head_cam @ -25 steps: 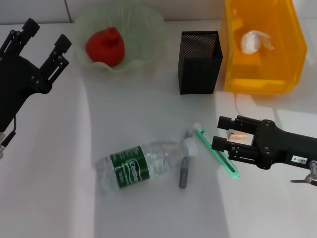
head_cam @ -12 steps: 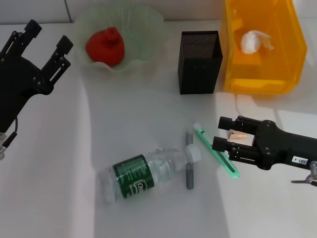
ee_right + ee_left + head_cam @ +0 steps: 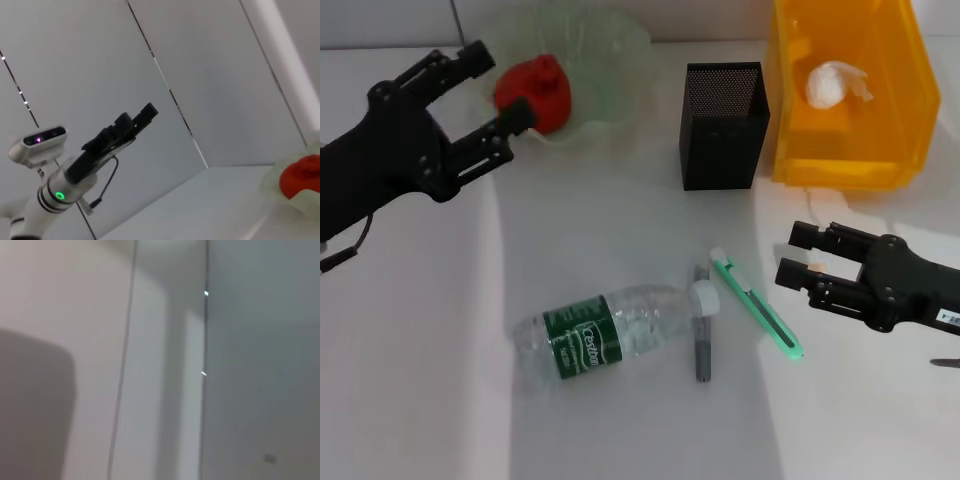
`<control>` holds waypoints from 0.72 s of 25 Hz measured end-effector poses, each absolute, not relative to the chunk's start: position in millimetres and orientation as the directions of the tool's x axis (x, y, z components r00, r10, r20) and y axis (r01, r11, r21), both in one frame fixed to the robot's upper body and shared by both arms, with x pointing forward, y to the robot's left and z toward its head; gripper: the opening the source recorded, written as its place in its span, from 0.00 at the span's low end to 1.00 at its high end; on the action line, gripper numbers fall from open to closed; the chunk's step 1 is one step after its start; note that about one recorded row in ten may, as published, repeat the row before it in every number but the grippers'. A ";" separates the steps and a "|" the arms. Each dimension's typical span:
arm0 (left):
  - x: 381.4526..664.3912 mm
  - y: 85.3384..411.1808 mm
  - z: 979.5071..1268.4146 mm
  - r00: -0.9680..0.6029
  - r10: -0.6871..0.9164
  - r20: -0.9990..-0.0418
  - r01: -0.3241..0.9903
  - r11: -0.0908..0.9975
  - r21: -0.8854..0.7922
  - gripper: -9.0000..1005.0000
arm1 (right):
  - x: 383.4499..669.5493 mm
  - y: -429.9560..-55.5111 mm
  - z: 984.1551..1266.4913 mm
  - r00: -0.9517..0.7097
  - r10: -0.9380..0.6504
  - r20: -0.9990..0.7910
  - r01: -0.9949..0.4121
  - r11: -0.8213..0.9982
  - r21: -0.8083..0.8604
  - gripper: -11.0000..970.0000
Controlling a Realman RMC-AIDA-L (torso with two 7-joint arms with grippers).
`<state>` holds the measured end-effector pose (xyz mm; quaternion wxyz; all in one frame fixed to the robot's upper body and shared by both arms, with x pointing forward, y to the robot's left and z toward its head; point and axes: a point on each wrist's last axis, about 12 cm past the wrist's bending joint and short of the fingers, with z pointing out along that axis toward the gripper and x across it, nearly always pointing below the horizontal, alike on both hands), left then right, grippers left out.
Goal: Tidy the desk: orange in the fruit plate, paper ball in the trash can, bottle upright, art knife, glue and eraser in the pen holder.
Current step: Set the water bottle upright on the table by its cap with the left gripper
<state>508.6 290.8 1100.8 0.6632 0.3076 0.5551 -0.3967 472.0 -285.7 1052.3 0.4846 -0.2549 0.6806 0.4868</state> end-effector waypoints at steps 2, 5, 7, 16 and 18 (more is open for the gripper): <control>518.6 286.4 1117.9 -0.004 -0.096 -0.995 0.910 0.412 -0.043 0.73 | 468.9 -290.0 1051.8 -0.399 0.138 -0.906 -0.811 0.409 0.419 0.73; 531.4 271.1 1149.3 -0.057 0.088 -0.994 0.945 0.327 -0.025 0.73 | 465.0 -295.6 1051.0 -0.397 0.151 -0.905 -0.800 0.427 0.422 0.73; 536.6 258.0 1170.3 -0.066 0.201 -0.977 0.952 0.306 -0.002 0.73 | 462.5 -299.1 1050.5 -0.395 0.159 -0.905 -0.794 0.437 0.423 0.73; 559.2 159.4 1232.1 -0.224 0.713 -0.664 0.948 0.319 0.023 0.72 | 439.5 -329.3 1047.8 -0.390 0.195 -0.900 -0.744 0.510 0.432 0.73; 559.8 153.6 1231.1 -0.230 0.737 -0.636 0.949 0.314 0.020 0.72 | 436.8 -333.0 1047.8 -0.387 0.200 -0.900 -0.737 0.520 0.432 0.73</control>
